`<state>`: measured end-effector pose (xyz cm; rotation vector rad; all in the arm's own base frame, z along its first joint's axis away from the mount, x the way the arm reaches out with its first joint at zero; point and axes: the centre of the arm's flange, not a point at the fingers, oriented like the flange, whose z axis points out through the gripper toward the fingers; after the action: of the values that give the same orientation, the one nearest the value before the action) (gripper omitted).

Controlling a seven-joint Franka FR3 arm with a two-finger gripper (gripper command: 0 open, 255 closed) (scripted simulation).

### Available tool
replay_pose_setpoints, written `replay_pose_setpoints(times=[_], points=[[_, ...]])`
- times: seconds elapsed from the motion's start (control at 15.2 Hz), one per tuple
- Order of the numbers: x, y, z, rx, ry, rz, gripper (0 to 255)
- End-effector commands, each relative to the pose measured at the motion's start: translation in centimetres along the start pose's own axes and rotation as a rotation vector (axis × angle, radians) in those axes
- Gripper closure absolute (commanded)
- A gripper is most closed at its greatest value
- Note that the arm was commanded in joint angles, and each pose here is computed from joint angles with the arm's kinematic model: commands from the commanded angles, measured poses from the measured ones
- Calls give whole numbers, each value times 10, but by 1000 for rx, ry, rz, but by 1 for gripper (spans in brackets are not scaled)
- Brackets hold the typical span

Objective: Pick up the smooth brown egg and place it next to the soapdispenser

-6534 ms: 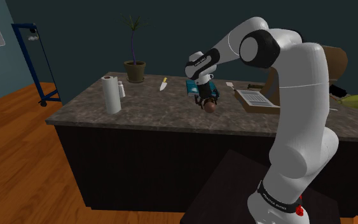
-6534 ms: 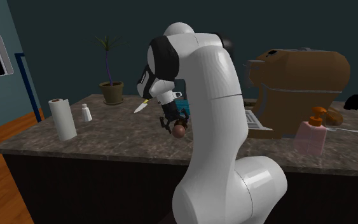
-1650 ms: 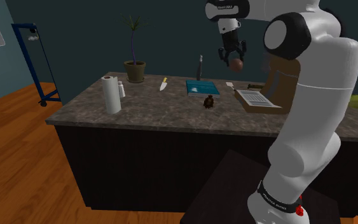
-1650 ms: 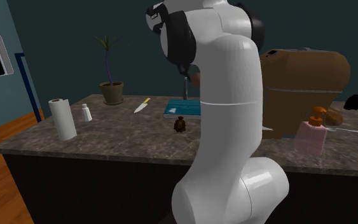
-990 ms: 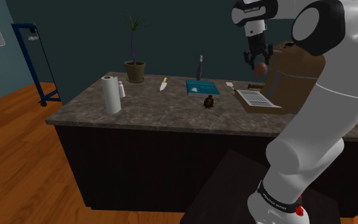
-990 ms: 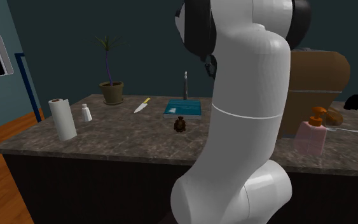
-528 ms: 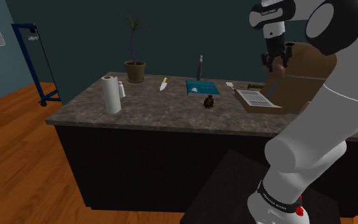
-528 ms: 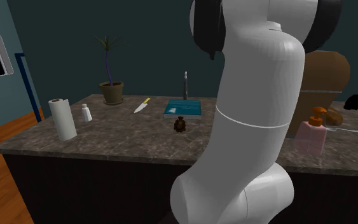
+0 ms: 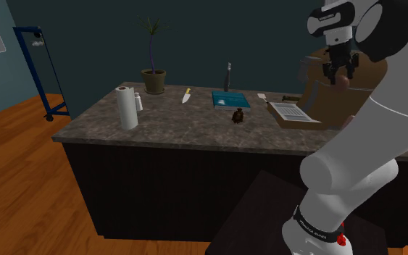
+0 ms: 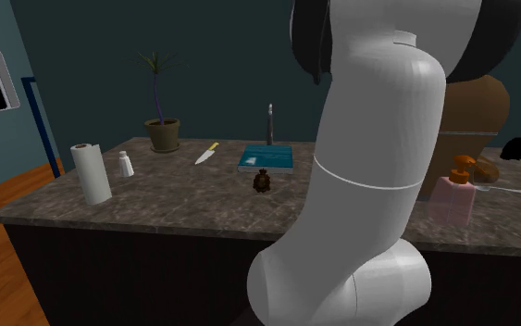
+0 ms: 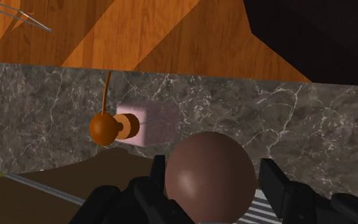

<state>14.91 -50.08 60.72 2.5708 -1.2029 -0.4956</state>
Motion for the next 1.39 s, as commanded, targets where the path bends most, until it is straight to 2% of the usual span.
replay_pose_setpoints(times=[0.0,1.32], points=[[-9,30,16,0,1,-1,255],[12,-9,112,0,1,-1,255]])
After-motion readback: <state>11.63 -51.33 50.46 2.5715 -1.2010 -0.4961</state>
